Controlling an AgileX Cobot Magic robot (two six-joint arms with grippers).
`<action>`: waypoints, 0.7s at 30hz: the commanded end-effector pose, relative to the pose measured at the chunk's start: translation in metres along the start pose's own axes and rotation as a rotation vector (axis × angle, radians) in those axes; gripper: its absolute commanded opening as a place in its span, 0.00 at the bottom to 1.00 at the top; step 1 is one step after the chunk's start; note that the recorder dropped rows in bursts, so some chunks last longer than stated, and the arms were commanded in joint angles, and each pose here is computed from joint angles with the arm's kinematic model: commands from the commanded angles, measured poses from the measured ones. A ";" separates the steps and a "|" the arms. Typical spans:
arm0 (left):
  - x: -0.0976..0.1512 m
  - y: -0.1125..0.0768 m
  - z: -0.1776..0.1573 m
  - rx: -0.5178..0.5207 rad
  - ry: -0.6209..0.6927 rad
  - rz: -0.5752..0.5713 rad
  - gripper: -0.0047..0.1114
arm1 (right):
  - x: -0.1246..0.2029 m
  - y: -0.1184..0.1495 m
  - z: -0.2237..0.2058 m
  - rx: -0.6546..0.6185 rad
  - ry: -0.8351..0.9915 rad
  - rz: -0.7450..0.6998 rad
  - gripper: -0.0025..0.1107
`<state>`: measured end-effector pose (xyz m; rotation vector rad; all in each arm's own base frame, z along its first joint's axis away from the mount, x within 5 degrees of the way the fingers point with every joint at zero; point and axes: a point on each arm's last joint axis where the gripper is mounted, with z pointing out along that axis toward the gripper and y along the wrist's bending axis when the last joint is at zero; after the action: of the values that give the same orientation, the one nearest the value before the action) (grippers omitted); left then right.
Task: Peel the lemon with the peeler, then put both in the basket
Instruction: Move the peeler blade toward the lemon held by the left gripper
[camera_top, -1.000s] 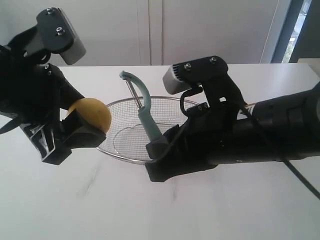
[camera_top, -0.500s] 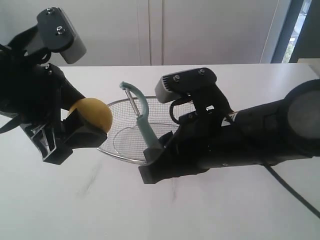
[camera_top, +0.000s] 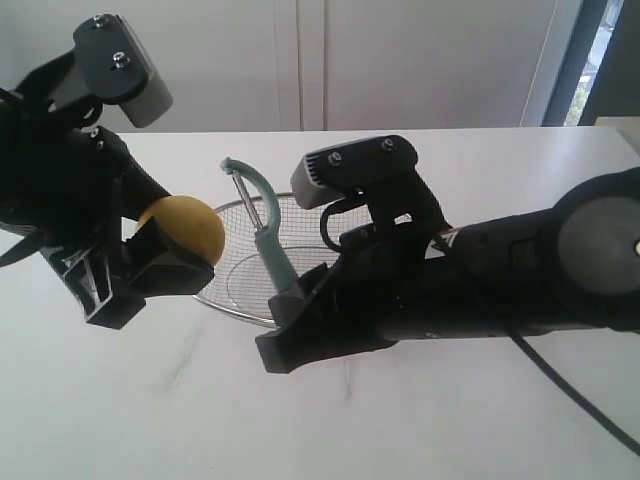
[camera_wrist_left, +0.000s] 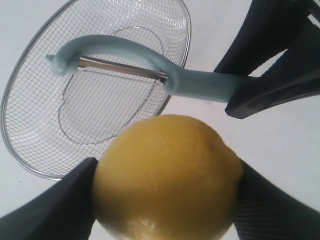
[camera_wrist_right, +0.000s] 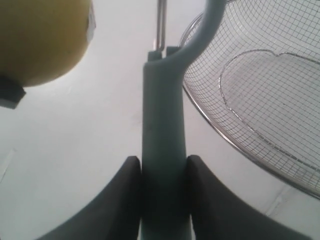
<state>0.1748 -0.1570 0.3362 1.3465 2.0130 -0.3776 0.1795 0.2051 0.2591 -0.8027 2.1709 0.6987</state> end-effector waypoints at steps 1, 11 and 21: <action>0.000 -0.001 -0.004 0.004 -0.017 -0.018 0.04 | 0.001 0.001 0.000 -0.006 0.004 -0.001 0.02; 0.000 -0.001 -0.004 0.004 -0.017 -0.018 0.04 | 0.004 -0.001 0.008 0.003 0.025 0.008 0.02; -0.001 -0.001 -0.002 0.002 -0.017 -0.019 0.04 | 0.004 0.010 0.010 -0.021 0.002 -0.005 0.02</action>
<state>0.1749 -0.1570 0.3363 1.3450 2.0117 -0.3772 0.1741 0.2160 0.2518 -0.8221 2.1928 0.7310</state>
